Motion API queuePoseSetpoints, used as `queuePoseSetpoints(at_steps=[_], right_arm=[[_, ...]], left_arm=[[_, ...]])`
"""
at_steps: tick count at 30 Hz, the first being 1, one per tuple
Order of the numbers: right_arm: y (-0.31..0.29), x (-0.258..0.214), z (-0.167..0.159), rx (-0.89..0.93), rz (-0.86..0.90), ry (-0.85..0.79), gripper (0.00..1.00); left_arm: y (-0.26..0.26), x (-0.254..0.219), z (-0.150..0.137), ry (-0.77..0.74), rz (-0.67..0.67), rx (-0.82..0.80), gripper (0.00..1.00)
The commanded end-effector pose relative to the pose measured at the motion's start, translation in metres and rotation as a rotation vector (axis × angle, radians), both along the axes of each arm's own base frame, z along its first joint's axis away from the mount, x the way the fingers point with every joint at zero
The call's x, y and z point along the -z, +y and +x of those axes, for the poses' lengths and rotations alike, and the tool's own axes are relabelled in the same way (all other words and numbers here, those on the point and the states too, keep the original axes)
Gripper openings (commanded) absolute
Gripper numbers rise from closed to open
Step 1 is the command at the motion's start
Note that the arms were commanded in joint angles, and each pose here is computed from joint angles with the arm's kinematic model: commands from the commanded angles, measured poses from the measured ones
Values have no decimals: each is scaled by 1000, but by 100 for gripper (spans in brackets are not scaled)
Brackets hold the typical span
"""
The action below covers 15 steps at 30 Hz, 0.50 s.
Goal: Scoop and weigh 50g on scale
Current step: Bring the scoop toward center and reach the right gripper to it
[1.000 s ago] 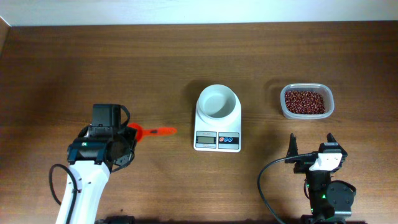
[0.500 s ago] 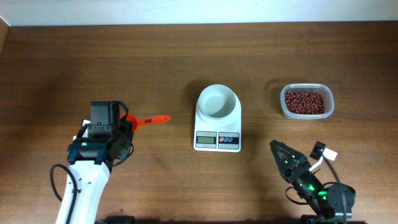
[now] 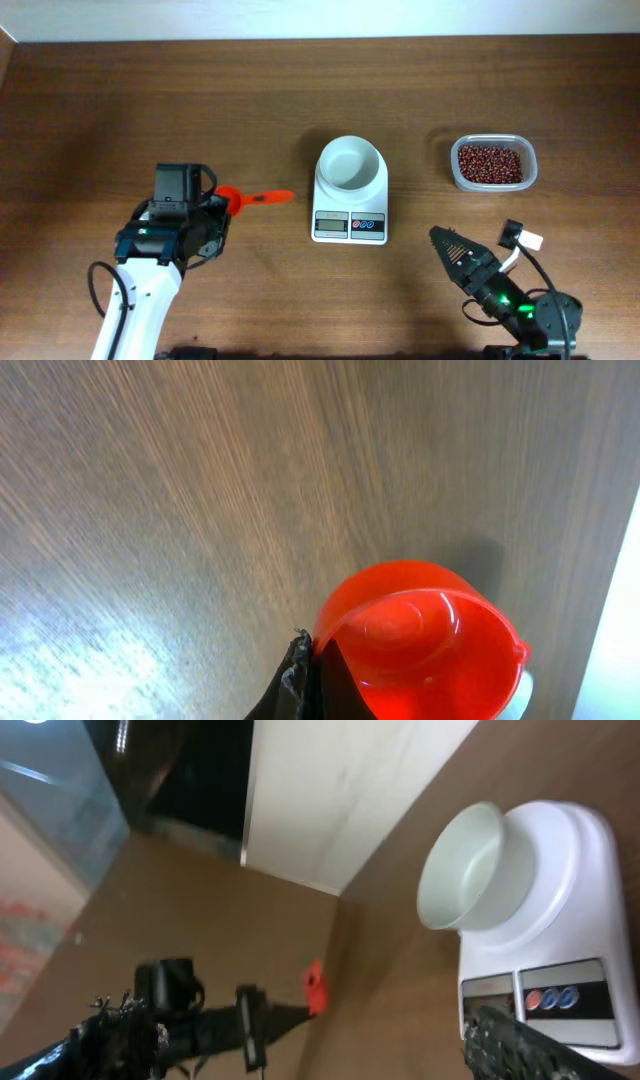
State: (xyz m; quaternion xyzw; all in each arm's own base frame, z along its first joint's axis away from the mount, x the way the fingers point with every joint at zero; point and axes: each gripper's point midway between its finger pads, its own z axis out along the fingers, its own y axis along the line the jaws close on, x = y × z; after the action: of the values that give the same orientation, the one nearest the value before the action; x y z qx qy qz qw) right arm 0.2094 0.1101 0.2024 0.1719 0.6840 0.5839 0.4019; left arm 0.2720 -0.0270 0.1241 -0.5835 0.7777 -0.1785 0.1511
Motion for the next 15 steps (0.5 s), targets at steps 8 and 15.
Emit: queuePoseSetpoints(at_steps=[8, 15], right_arm=[[32, -8, 14, -300, -103, 101, 99], [89, 6, 19, -478, -222, 117, 99]], left_arm=[[-37, -10, -2, -42, -1, 234, 0], [-60, -12, -9, -50, -42, 360, 0]])
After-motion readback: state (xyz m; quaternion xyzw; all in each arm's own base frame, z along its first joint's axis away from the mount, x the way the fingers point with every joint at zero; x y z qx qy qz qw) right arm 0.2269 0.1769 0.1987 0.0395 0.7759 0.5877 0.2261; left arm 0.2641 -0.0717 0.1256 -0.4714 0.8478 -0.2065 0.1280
